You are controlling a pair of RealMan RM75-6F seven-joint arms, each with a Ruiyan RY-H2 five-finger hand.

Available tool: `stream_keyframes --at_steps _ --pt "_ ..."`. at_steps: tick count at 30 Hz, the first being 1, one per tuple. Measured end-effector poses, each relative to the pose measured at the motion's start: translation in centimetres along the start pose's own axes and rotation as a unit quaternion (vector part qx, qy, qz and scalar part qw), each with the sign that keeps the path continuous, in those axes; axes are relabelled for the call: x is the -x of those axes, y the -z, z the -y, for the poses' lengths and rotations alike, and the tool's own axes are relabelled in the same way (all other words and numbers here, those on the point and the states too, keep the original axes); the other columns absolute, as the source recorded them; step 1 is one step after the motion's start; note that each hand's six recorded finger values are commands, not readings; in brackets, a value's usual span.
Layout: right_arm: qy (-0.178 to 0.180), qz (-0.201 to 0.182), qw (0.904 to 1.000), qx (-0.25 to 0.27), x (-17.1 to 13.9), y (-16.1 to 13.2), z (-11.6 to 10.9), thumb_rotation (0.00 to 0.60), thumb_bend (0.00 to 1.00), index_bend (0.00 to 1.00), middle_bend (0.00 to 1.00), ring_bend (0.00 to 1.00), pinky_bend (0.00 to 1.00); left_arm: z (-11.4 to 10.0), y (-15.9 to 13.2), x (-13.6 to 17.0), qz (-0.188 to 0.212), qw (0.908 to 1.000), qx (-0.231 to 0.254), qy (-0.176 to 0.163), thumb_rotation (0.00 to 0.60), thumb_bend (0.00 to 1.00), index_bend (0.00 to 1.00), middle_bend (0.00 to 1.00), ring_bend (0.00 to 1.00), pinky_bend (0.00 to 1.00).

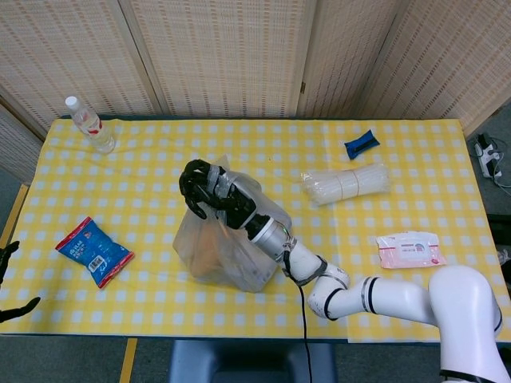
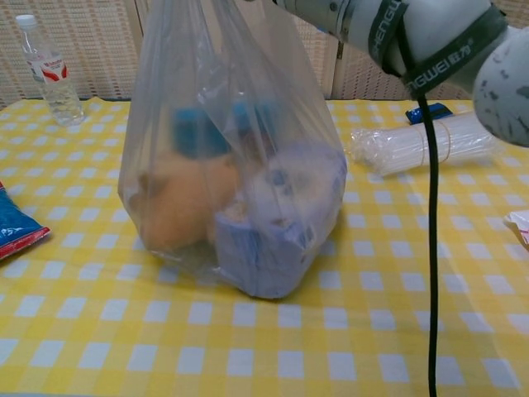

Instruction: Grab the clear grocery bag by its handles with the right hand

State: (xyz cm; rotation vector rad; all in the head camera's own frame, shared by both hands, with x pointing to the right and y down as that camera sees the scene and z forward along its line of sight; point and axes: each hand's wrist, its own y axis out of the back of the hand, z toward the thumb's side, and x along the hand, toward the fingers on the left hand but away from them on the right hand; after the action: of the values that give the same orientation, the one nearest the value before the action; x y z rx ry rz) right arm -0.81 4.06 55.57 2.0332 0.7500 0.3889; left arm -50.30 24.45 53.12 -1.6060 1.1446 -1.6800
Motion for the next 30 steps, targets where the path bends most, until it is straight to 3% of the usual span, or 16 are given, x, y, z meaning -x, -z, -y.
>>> stream_keyframes --at_steps 5,13,16,23,30 --pt "0.030 -0.010 0.9994 0.012 -0.3 -0.7 0.6 0.600 0.86 0.64 0.73 0.76 1.00 -0.1 -0.1 0.1 0.003 1.0000 0.000 -0.002 0.600 0.19 0.00 0.18 0.12 0.01" --pt "0.016 -0.010 0.9998 0.004 -0.6 -1.8 3.5 0.600 0.88 0.64 0.74 0.75 1.00 -0.2 -0.2 0.4 0.007 1.0000 0.001 -0.003 0.600 0.19 0.00 0.18 0.12 0.01" --pt "-0.004 -0.017 0.9998 0.002 -0.6 -2.9 5.8 0.600 0.89 0.64 0.74 0.75 1.00 -0.2 -0.2 0.4 0.008 1.0000 0.002 -0.002 0.600 0.19 0.00 0.18 0.12 0.01" --pt "-0.076 -0.057 0.9954 -0.019 -0.6 -7.3 13.8 0.600 0.89 0.64 0.74 0.75 1.00 0.1 -0.2 0.8 0.007 1.0000 -0.004 0.002 0.600 0.19 0.00 0.18 0.12 0.01" --pt "-0.089 -0.071 0.9922 -0.051 -1.5 -9.6 18.5 0.600 0.89 0.64 0.74 0.75 1.00 0.1 -0.5 1.2 0.013 0.9999 -0.007 0.001 0.600 0.19 0.00 0.18 0.12 0.01"
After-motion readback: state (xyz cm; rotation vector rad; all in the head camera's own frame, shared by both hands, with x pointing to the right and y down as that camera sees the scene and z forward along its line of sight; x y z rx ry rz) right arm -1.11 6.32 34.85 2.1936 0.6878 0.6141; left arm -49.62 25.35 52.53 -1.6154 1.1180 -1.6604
